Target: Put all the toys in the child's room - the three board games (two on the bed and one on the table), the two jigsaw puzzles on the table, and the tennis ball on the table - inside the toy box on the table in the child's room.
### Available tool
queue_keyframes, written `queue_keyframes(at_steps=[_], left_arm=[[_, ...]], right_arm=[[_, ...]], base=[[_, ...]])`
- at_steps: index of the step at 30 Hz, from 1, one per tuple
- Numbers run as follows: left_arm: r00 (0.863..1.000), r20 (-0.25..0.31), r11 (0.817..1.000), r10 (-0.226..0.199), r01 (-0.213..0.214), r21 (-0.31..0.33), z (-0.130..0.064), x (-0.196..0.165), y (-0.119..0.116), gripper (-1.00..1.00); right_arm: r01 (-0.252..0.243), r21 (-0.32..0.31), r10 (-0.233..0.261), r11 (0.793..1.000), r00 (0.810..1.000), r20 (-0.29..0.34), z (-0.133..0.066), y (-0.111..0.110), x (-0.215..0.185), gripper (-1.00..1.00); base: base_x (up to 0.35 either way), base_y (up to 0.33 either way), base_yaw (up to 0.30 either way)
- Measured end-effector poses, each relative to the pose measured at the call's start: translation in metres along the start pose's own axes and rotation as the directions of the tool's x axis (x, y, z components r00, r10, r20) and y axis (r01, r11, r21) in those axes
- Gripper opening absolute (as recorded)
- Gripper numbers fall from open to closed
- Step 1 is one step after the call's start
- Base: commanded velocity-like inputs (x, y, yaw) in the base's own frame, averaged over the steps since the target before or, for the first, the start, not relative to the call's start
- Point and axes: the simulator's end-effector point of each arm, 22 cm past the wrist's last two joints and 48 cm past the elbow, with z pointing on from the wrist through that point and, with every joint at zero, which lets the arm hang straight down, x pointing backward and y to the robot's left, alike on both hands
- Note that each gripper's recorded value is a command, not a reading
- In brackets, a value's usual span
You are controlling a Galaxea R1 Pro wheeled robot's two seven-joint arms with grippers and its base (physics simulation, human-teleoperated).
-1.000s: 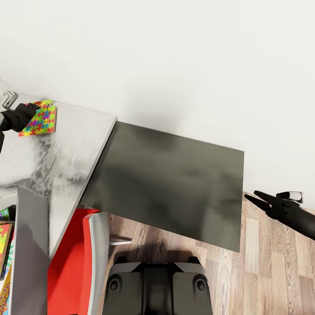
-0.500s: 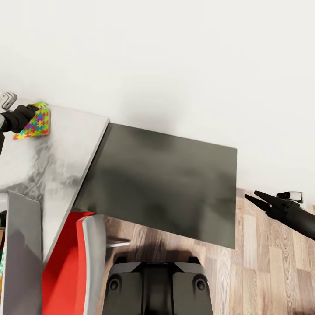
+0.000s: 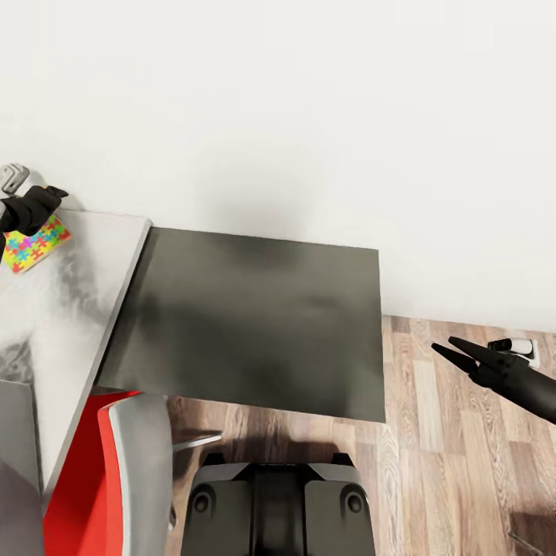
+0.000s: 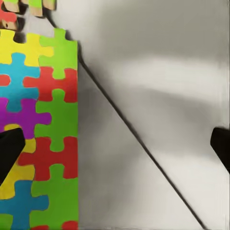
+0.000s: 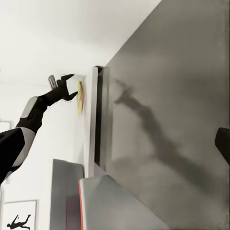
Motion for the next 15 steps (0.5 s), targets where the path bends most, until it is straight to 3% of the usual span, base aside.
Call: queue_keyframes(at_steps=[6,15], left_arm=[[1.0,-0.001,0.999,-0.017,0.017,-0.045,-0.002,-0.011,0.03,1.0],[0.999,-0.006,0.998,-0.045,0.045,-0.047,-0.003,-0.014,0.037,1.0]], right_arm=[[0.001,-0.003,-0.001,1.0,1.0,0.001,-0.001,0.002,0.001,1.0],[-0.002,-0.004,0.002,1.0,1.0,0.002,0.0,0.001,0.002,1.0]], base=[[0.0,0.0,-0.173],[0.0,0.0,-0.049]])
